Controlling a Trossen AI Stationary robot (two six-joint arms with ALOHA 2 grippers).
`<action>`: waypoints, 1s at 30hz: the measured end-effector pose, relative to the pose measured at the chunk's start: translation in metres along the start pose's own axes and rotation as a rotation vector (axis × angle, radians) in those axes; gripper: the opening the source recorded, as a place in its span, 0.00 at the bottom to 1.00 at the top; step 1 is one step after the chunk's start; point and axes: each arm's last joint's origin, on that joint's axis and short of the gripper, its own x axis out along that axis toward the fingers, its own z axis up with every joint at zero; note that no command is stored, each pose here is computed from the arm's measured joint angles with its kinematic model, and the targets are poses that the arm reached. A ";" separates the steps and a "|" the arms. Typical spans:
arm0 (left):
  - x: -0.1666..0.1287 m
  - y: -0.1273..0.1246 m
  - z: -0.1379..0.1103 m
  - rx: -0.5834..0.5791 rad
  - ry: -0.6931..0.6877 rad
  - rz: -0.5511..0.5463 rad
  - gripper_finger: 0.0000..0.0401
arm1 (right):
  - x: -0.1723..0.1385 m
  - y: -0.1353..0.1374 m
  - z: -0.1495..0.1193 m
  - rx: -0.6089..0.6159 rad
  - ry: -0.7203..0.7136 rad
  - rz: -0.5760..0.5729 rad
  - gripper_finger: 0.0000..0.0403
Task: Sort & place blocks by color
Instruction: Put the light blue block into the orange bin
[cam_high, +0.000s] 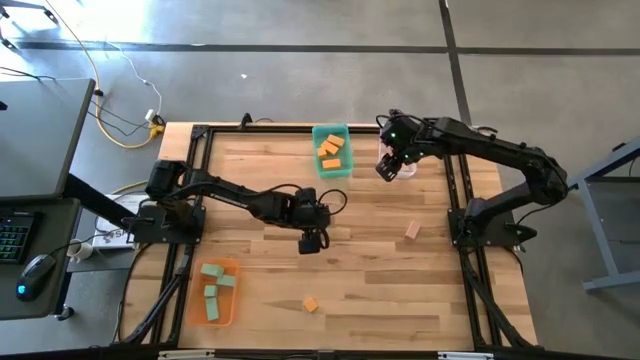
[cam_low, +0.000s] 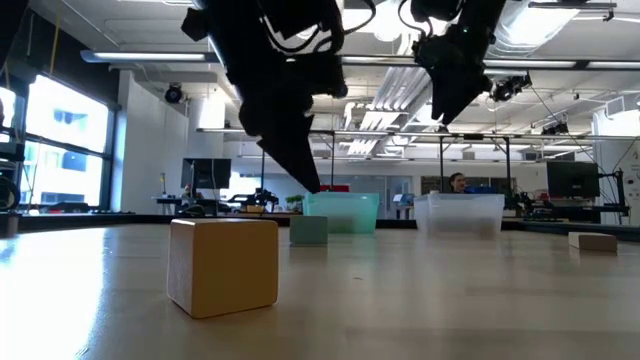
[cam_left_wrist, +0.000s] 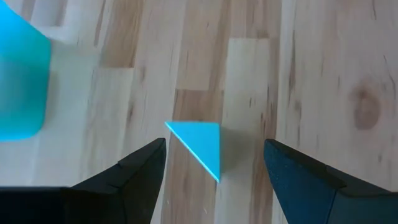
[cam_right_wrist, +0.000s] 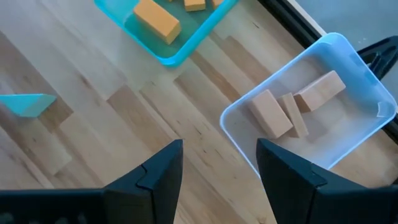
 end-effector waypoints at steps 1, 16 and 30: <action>0.003 -0.001 0.000 -0.002 -0.003 0.000 0.64 | 0.000 0.001 0.000 -0.005 0.000 0.002 0.47; 0.021 0.012 -0.004 -0.079 0.039 0.030 0.65 | -0.002 0.016 -0.005 -0.070 0.004 0.028 0.47; 0.053 0.007 -0.015 -0.075 0.113 -0.003 0.64 | -0.003 0.020 -0.007 -0.082 0.007 0.034 0.47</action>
